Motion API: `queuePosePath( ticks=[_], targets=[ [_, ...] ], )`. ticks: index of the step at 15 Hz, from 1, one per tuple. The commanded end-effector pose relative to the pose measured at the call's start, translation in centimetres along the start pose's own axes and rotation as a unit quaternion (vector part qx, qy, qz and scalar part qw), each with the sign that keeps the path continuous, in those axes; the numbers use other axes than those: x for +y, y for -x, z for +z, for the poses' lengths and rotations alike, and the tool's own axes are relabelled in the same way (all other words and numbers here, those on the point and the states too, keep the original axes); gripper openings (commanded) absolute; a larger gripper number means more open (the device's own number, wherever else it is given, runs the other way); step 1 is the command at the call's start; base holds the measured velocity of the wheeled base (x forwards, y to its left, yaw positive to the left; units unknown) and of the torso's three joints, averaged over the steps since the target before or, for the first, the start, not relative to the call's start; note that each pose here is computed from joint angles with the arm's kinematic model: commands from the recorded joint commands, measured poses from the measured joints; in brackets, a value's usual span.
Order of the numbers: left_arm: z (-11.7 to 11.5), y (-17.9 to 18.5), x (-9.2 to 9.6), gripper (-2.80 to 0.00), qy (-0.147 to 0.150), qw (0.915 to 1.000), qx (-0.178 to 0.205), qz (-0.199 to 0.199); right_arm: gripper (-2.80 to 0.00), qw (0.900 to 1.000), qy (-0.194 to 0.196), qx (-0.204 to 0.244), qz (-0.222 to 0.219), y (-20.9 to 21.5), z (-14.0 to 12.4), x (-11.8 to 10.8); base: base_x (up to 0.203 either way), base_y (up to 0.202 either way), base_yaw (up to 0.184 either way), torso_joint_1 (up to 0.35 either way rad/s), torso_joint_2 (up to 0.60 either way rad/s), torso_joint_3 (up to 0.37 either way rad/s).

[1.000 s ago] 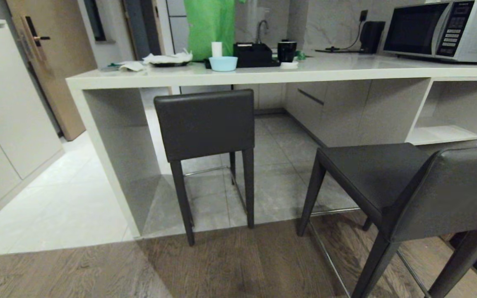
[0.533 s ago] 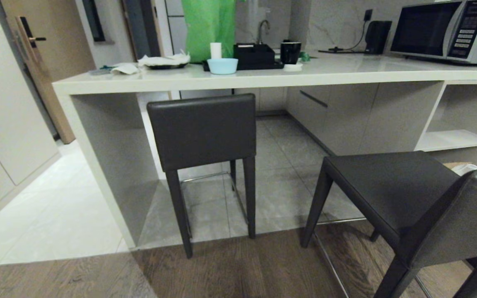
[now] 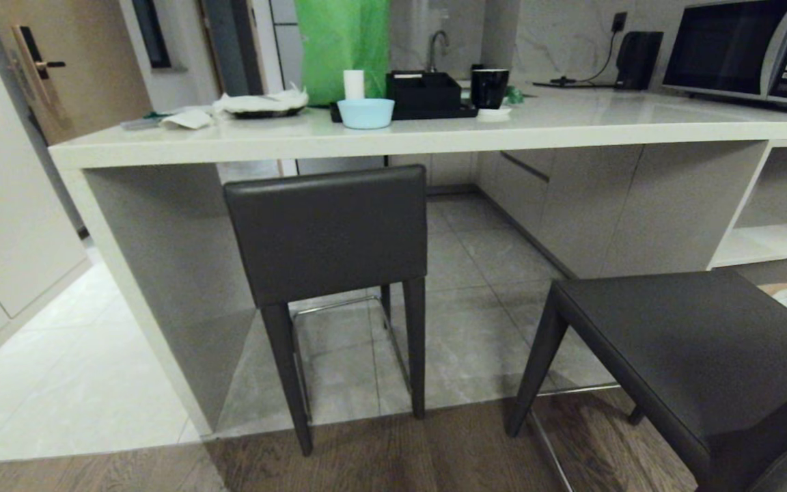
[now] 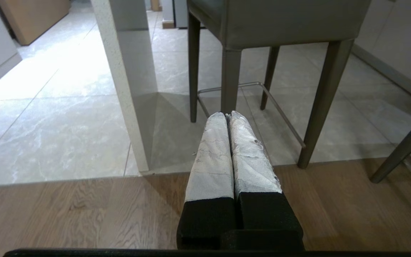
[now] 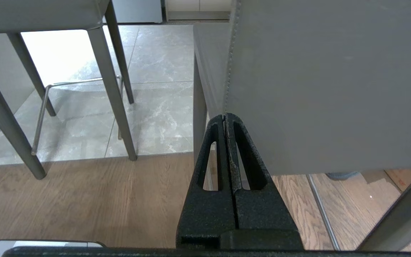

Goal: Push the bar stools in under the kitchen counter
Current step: Pull the gray chair out from under the dining table

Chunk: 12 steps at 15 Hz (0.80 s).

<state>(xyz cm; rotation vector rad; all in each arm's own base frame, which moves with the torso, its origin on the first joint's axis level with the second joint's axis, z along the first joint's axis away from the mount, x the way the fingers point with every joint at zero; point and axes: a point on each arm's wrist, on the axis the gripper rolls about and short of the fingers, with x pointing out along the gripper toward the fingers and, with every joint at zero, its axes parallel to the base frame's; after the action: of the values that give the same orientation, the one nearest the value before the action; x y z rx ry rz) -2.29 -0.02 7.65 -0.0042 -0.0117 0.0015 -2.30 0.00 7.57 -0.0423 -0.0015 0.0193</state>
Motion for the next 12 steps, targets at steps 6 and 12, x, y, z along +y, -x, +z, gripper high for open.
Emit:
queuePosePath(
  ticks=[6, 12],
  targets=[
    [-0.04, -0.01, 0.00, -2.80, 0.000, 1.0000, 0.000, -0.001, -2.80, 1.000, 0.000, 0.001, 0.000, -0.01, 0.00, 0.00, 0.000, 0.000, 0.000, 0.000, 0.00, 0.000],
    [-0.04, -0.01, 0.00, -2.80, 0.000, 1.0000, 0.000, 0.000, -2.80, 1.000, 0.000, 0.001, 0.000, -0.01, 0.00, 0.00, 0.001, 0.164, -0.003, 0.001, 0.00, 0.004]
  ],
)
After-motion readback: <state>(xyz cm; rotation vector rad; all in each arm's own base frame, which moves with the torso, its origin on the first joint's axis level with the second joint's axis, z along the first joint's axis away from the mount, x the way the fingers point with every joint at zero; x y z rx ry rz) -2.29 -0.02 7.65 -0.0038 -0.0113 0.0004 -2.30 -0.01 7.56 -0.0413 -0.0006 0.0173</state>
